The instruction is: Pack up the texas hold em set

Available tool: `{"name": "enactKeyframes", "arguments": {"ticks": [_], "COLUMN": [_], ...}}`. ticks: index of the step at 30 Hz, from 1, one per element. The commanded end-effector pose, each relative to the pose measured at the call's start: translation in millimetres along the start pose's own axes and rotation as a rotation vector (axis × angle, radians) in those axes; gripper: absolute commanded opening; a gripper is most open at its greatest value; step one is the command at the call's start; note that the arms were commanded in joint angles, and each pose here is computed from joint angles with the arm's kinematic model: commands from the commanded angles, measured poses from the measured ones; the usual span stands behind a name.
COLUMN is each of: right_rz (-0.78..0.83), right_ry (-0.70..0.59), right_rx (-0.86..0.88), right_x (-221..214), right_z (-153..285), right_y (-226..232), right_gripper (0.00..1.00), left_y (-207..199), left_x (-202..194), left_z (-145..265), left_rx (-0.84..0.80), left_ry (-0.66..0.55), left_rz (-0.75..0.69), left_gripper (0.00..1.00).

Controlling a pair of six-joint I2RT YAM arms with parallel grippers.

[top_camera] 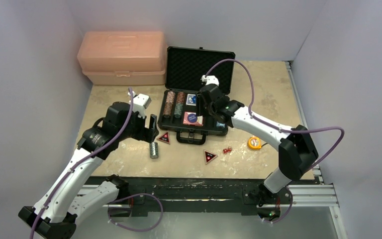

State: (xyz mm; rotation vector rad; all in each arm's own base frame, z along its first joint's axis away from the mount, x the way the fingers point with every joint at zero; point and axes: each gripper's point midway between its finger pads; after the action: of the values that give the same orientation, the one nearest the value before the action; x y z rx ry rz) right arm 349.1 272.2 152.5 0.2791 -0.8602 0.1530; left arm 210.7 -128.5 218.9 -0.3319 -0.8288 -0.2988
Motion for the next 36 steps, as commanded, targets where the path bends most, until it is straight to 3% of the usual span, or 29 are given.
{"name": "enactKeyframes", "arguments": {"ticks": [1, 12, 36], "right_rz": [-0.096, -0.225, -0.200], "right_ry": [-0.117, -0.058, 0.020], "right_rx": [-0.108, -0.211, -0.292], "right_x": [45, 48, 39], "right_z": [4, -16, -58], "right_y": [-11, -44, -71], "right_gripper": [0.00, 0.00, 0.00], "left_y": [3, 4, 6], "left_x": [6, 5, 5], "left_z": [0, 0, 0], "left_rx": [0.011, 0.018, 0.028], "left_ry": [-0.024, -0.021, -0.023], "left_rz": [-0.008, -0.008, -0.011], "left_gripper": [0.79, 0.78, 0.77]}}
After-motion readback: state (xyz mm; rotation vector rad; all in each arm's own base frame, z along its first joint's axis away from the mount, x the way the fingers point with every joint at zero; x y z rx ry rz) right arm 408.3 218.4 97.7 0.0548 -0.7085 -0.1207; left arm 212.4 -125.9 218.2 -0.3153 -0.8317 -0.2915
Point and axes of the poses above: each gripper's point midway between its finger pads, its own z axis back along the fingers, its own y axis along the line the jaws close on, x = y × z, and after that the axes turned 1 degree about z, right-handed
